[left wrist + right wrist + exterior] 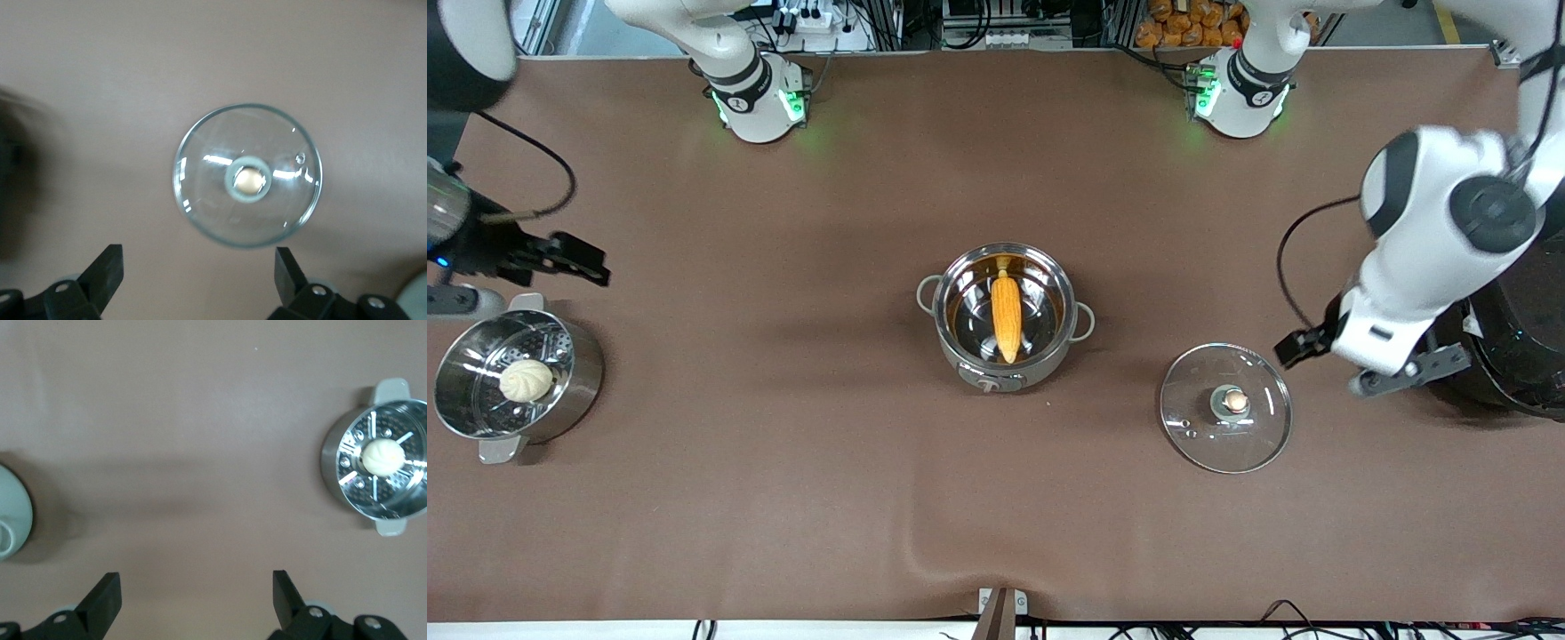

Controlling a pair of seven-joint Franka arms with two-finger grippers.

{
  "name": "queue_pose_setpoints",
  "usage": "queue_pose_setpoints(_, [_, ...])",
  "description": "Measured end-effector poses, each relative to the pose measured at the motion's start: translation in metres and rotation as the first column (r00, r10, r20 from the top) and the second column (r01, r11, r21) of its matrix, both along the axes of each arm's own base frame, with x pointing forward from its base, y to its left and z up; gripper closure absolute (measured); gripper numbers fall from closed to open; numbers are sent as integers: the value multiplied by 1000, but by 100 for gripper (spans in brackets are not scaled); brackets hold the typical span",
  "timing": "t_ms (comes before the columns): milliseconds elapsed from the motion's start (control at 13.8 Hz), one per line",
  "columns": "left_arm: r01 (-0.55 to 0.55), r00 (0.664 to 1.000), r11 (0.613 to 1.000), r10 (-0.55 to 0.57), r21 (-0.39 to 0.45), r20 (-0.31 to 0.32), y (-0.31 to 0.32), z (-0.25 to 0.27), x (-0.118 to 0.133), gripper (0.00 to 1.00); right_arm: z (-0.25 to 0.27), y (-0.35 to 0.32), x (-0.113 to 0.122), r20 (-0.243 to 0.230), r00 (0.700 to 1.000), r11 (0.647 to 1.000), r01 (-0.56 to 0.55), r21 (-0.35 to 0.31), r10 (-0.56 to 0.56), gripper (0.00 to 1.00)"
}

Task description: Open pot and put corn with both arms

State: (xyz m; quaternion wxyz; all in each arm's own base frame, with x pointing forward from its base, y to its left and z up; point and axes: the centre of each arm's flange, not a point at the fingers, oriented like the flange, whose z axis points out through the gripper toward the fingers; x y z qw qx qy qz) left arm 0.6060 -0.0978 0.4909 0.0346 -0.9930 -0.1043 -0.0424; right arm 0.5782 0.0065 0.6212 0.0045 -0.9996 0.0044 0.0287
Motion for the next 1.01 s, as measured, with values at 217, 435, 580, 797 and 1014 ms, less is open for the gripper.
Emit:
queue_pose_setpoints(217, [95, 995, 995, -94, 27, -39, 9, 74, -45, 0, 36, -9, -30, 15, 1000, 1000, 1, 15, -1, 0])
queue_pose_setpoints(435, [218, 972, 976, -216, 10, -88, 17, 133, -77, 0, 40, -24, -38, 21, 999, 999, -40, 3, 40, 0])
queue_pose_setpoints(580, [322, 941, 946, -324, -33, -96, 30, 164, -85, 0, 38, -32, -37, 25, 999, 1000, -30, 2, 30, 0])
queue_pose_setpoints(797, [361, 927, 927, -369, -101, -71, 54, 185, -87, 0, 40, -49, -37, 34, 999, 1000, -3, 3, 3, 0])
queue_pose_setpoints(1014, [360, 926, 926, -370, -117, -77, 56, 185, -86, 0, 42, -49, -37, 40, 999, 1000, -4, 2, 4, 0])
